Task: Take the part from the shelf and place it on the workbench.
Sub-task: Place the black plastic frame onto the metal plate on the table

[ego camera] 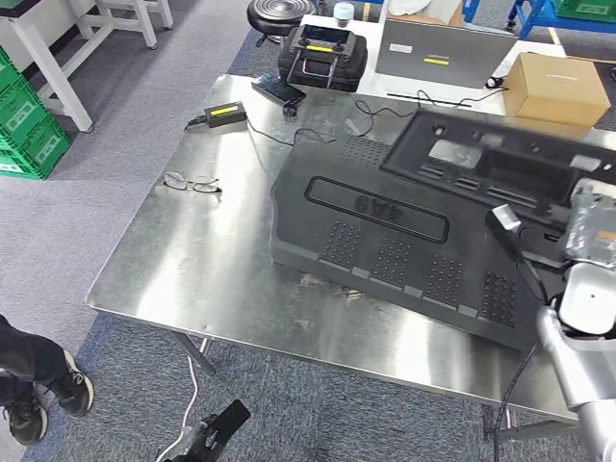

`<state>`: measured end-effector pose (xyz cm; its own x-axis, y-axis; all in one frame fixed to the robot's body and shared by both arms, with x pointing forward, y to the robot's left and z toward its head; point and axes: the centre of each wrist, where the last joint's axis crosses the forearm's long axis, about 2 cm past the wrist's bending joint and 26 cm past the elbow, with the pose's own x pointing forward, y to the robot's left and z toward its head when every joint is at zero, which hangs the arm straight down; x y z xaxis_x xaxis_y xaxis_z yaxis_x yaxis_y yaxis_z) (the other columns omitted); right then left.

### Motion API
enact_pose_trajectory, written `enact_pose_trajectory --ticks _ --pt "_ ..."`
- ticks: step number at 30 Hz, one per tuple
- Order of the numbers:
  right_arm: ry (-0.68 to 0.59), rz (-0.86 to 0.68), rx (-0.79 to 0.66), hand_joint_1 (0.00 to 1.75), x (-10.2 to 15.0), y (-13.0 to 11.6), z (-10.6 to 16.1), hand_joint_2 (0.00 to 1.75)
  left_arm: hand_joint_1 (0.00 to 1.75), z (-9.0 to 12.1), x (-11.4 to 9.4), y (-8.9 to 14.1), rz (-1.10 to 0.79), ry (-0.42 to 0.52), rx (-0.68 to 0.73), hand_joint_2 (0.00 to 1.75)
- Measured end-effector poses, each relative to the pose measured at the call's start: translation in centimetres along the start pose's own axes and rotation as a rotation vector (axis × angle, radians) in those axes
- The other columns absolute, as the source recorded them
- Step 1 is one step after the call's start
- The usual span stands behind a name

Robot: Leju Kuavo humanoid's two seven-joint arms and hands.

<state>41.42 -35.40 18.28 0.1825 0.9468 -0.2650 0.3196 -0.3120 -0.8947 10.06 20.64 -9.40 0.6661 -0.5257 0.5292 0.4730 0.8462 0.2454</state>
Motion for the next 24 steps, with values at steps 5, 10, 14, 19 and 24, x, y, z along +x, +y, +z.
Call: enact_pose_trajectory --ticks 5,10,14,19,24 --pt "-0.064 -0.052 0.151 1.75 1.0 1.3 0.9 1.75 0.00 0.0 0.0 0.0 0.008 -0.001 0.005 0.00" --pt "-0.086 -0.075 0.203 1.75 1.5 1.8 1.3 1.75 0.00 0.1 -0.2 -0.1 0.013 0.003 0.007 0.00" --pt "-0.093 -0.087 0.228 1.75 1.7 2.0 1.4 1.75 0.00 0.1 -0.2 -0.1 0.019 0.004 0.010 0.00" --pt "-0.113 -0.135 0.303 1.17 2.2 2.3 1.9 1.75 0.00 0.1 -0.2 -0.1 0.023 0.006 0.012 0.00" --pt "-0.135 -0.148 0.333 0.00 2.8 2.8 2.8 1.75 0.00 0.2 -0.3 -0.2 0.022 0.005 0.011 0.00"
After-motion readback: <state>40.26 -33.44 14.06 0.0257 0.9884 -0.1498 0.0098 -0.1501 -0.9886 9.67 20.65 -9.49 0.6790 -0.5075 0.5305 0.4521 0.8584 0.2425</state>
